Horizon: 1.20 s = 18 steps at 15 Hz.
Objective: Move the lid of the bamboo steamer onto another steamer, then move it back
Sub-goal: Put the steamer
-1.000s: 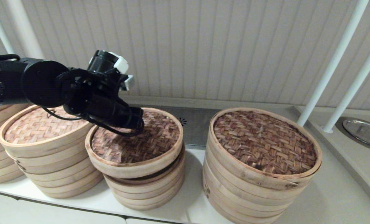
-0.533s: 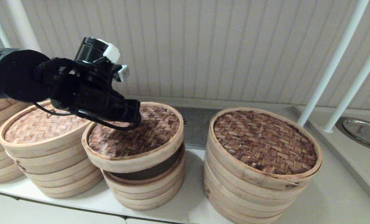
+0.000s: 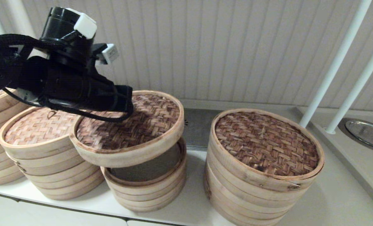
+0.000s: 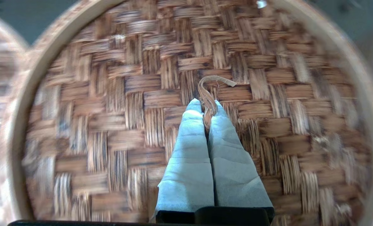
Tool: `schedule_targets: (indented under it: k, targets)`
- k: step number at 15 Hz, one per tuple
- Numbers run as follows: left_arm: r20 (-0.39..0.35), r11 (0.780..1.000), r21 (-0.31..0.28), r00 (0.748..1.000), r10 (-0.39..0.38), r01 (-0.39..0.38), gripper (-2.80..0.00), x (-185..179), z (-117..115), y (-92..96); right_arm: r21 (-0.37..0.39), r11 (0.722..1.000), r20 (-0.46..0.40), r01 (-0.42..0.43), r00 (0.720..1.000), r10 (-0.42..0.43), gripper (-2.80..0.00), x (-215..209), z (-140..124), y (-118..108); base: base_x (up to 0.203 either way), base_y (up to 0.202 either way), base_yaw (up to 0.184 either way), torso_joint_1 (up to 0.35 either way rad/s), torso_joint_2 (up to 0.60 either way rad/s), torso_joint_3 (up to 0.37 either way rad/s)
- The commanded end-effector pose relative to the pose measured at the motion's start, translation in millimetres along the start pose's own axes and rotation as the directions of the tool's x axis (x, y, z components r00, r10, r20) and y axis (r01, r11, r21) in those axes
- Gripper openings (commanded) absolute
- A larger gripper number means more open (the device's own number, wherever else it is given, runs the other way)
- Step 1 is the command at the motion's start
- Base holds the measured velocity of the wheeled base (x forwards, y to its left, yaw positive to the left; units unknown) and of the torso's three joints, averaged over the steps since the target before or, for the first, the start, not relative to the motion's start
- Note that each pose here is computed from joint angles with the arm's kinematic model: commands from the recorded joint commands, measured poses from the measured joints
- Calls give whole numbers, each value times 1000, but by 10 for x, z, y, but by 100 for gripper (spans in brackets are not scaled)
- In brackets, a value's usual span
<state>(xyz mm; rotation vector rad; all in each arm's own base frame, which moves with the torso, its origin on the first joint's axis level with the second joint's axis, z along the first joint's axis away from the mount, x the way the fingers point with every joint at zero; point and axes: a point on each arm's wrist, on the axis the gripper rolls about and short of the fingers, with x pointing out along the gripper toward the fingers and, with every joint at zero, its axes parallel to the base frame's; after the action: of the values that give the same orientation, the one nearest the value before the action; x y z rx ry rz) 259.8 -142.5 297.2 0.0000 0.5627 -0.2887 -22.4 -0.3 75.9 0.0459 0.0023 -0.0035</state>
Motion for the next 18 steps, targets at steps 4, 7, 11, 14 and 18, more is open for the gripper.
schedule_targets:
  k: [4, 7, 11, 14, 18]
  targets:
    - [58, 997, -40, 996, 69, -67, -280, -153, 104, 208, 0, 1000, -2, 0, 1000, 0, -280, 2, -8, 0, 0, 0, 0, 0, 0, 0]
    - [79, 989, -65, 987, 137, -132, -280, -167, 177, 430, 0, 1000, -2, 0, 1000, 0, -280, 2, -8, 0, 0, 0, 0, 0, 0, 0]
    - [83, 980, -79, 978, 190, -184, -280, -161, 209, 597, 0, 1000, -2, 0, 1000, 0, -280, 2, -8, 0, 0, 0, 0, 0, 0, 0]
    - [91, 968, -107, 967, 236, -226, -280, -182, 245, 775, 0, 1000, -2, 0, 1000, 0, -280, 2, -8, 0, 0, 0, 0, 0, 0, 0]
    - [92, 949, -146, 951, 294, -279, -280, -193, 276, 983, 0, 1000, -2, 0, 1000, 0, -280, 2, -8, 0, 0, 0, 0, 0, 0, 0]
